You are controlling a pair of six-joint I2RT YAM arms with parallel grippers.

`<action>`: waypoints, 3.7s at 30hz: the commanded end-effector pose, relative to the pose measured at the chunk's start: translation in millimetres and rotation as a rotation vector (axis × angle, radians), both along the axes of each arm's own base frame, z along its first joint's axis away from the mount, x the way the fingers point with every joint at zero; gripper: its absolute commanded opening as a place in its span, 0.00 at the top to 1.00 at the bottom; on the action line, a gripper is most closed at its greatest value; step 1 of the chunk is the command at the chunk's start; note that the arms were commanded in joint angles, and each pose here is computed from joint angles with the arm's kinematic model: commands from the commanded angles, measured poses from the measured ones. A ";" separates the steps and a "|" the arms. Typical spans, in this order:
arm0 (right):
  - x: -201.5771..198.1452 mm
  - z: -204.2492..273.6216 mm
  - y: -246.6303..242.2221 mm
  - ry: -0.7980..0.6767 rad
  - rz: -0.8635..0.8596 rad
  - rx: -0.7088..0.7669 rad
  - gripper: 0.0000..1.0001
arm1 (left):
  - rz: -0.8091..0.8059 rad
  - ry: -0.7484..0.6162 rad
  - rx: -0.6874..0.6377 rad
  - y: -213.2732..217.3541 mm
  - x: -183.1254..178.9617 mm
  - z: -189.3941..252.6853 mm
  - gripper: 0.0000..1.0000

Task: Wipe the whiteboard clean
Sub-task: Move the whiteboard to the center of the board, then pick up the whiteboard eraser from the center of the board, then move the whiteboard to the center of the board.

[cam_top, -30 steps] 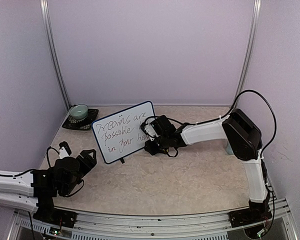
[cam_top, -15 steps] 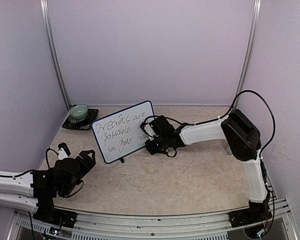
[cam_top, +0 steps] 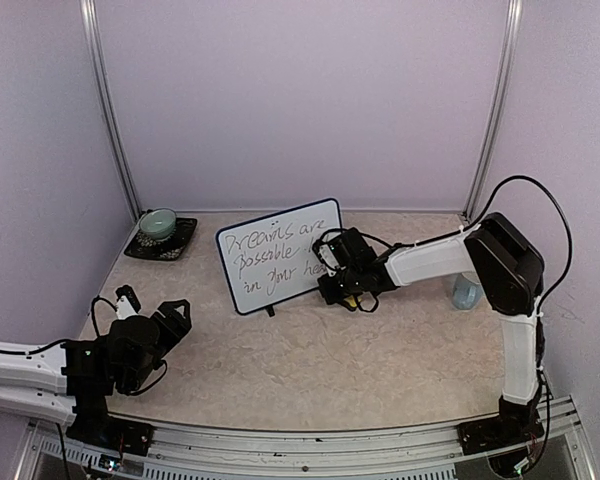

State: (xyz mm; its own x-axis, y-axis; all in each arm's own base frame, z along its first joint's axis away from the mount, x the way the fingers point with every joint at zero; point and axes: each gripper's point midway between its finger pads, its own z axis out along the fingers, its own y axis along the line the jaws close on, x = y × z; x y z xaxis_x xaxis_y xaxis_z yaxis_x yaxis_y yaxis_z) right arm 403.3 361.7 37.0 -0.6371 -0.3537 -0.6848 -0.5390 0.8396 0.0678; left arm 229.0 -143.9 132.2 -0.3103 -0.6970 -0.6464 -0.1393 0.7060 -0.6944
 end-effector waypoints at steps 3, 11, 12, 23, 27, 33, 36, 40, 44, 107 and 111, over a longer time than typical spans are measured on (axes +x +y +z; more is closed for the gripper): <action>1.9 -3.1 -44.7 0.002 -0.080 -0.046 1.00 | 0.005 -0.003 0.019 0.9 0.0 -0.4 0.21; 2.6 1.1 -66.8 -0.005 -0.093 -0.051 1.00 | -0.005 -0.005 0.021 -3.6 1.5 0.4 0.21; 1.8 2.1 -66.2 -0.006 -0.088 -0.050 1.00 | -0.006 -0.006 0.023 -4.6 2.0 0.9 0.21; -6.1 48.1 -69.5 -0.063 -0.076 0.006 0.46 | -0.018 -0.033 0.047 -12.8 7.6 14.3 0.20; -14.7 61.0 -77.4 -0.093 -0.072 0.016 0.37 | -0.019 -0.047 0.053 -14.5 10.0 18.7 0.20; -29.1 53.6 -86.7 -0.076 -0.056 0.000 0.29 | -0.031 -0.059 0.062 -18.9 14.7 24.5 0.19; -33.1 43.8 -88.5 -0.055 -0.054 -0.010 0.29 | -0.041 -0.063 0.078 -20.5 18.7 28.3 0.17; -36.1 33.9 -88.8 -0.036 -0.049 -0.013 0.29 | -0.053 -0.076 0.090 -19.8 25.9 36.4 0.16; -34.9 24.4 -87.8 -0.017 -0.048 -0.029 0.31 | -0.060 -0.084 0.091 -16.5 31.7 40.4 0.16; -20.8 118.3 -25.8 -0.155 0.076 0.174 0.77 | -0.574 -0.271 0.071 -32.7 129.4 109.0 0.01; -18.1 137.0 -4.6 -0.197 0.108 0.197 0.78 | -0.721 -0.400 0.030 -62.9 139.2 133.0 0.01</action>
State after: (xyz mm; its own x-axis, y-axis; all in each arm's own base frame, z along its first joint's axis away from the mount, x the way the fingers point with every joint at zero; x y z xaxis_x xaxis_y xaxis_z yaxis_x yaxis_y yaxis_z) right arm 381.6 333.7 153.2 -0.5098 -0.2670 -0.8178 -0.6068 0.7855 0.1218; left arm 375.6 -161.4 217.7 -0.4533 -0.4810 -0.7505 0.2999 0.7106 -0.6365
